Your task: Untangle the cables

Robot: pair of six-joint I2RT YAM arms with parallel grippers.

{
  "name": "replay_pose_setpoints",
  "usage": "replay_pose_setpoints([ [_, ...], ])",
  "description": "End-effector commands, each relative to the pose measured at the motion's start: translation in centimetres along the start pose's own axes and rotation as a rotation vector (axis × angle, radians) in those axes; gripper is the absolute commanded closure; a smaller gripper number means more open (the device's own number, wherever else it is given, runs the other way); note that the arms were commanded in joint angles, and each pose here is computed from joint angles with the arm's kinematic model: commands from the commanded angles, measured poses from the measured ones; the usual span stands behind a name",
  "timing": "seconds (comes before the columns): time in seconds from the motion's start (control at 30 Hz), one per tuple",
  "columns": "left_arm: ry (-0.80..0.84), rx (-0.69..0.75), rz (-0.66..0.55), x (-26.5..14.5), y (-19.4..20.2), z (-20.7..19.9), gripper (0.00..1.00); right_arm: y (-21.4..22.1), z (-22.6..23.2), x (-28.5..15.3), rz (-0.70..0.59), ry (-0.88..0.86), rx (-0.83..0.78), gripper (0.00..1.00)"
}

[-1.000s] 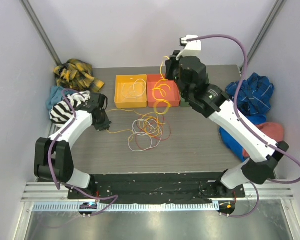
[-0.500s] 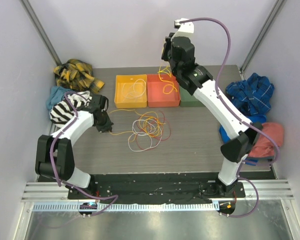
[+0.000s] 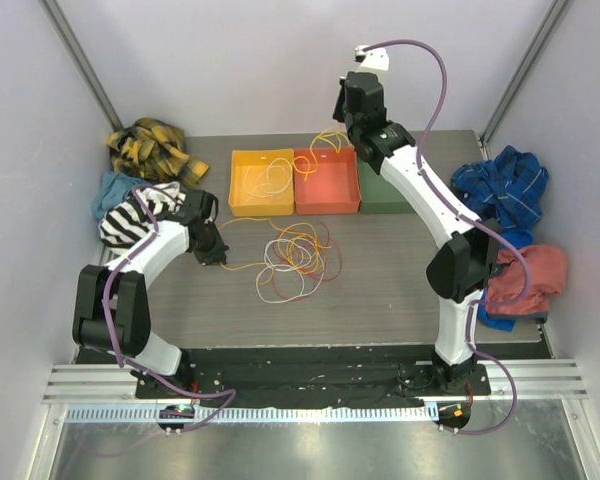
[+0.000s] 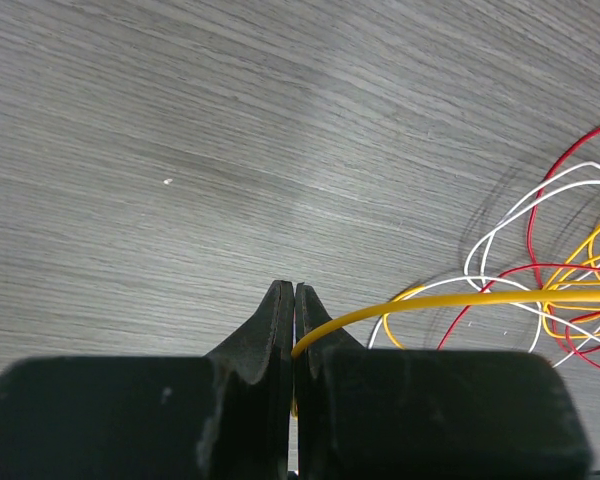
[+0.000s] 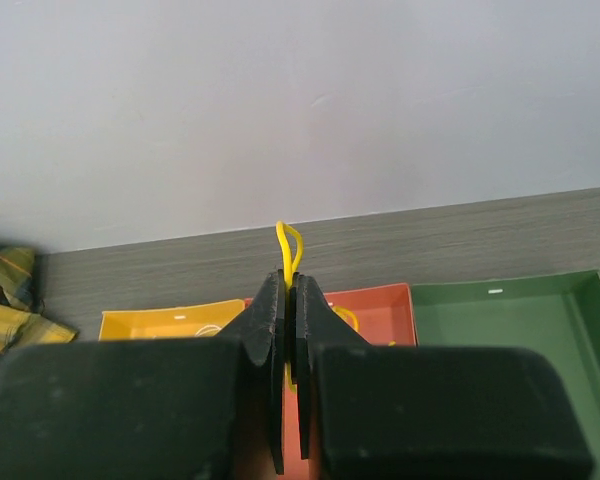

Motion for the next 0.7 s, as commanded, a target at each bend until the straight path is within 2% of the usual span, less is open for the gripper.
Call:
replay_pose_setpoints([
  [0.0,0.03,-0.012,-0.004,0.0,-0.1,-0.3,1.0,0.3,0.6,1.3,-0.042,0.002,0.024,0.99],
  [0.07,0.031,-0.009,-0.009,-0.1,-0.1,-0.3,1.0,2.6,0.6,2.5,0.012,0.025,0.0,0.99],
  [0.1,0.03,-0.009,-0.013,-0.2,-0.1,-0.2,1.0,3.5,0.5,2.9,0.039,0.032,-0.011,0.93],
  [0.17,0.031,-0.005,-0.02,-0.3,-0.1,-0.3,1.0,5.9,0.7,3.8,0.109,0.023,-0.033,0.75],
  [0.2,0.032,-0.003,-0.024,-0.5,0.0,-0.2,1.0,7.1,0.6,3.8,0.153,0.024,-0.044,0.54],
  [0.3,0.041,0.006,-0.033,-0.9,0.0,-0.3,1.0,8.7,0.5,3.4,0.201,0.015,-0.03,0.29],
  [0.4,0.027,0.011,-0.066,-1.3,-0.1,-0.3,1.0,7.3,0.0,1.9,0.165,0.01,0.004,0.22],
  [0.5,0.034,0.015,-0.09,-1.8,-0.1,-0.6,1.0,6.0,0.2,-0.3,0.147,0.003,0.03,0.2],
  [0.57,0.045,0.03,-0.12,-2.4,-0.1,-1.1,1.0,3.6,0.0,-3.2,0.095,0.004,0.057,0.2],
  [0.6,0.049,0.034,-0.132,-2.6,0.0,-1.3,1.0,4.7,0.0,-4.3,0.124,0.0,0.049,0.2],
  [0.63,0.066,0.038,-0.157,-3.3,-0.1,-1.6,1.0,3.4,0.1,-6.7,0.1,-0.031,0.07,0.2],
  [0.67,0.088,0.052,-0.178,-3.9,0.0,-2.2,1.0,3.8,0.3,-7.8,0.113,-0.047,0.087,0.2],
])
Point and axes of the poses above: each gripper's point midway between its finger pads, its own x axis out along the fingers, its own z axis along the line the jaws close on, y = z × x, the point moved 9 cm from there along -x, back along the fingers, and after that the axes turned 9 degrees about -x, right-handed, at the moved point
